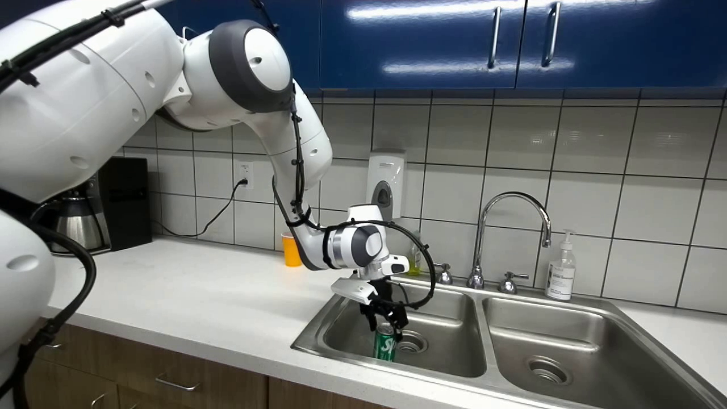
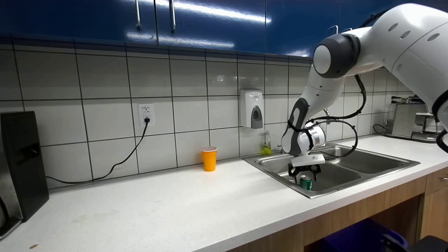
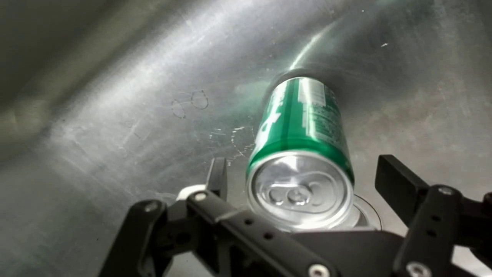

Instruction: Put the green can in the sink on the left.

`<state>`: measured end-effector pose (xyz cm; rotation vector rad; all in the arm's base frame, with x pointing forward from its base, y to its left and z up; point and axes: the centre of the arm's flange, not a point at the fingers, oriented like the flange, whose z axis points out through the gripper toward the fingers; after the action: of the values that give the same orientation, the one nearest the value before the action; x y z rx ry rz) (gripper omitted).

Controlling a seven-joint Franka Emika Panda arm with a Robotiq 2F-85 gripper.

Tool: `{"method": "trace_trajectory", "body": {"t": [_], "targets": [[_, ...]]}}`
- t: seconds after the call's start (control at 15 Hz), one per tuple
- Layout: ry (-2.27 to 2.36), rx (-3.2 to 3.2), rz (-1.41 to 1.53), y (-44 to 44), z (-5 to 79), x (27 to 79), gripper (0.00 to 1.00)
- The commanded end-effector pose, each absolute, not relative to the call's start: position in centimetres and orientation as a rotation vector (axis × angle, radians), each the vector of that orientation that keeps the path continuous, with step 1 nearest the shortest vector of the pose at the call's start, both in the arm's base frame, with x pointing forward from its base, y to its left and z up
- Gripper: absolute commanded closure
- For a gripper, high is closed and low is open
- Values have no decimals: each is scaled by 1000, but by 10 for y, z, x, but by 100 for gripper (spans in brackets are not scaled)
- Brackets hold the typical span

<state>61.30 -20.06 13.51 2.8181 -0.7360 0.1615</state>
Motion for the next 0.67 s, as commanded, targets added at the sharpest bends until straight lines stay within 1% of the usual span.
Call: {"method": "trace_trajectory", "body": {"t": [0.0, 0.6], "targets": [[-725, 2790, 169, -197, 155, 609, 0], [-695, 2776, 187, -190, 195, 594, 0]]}}
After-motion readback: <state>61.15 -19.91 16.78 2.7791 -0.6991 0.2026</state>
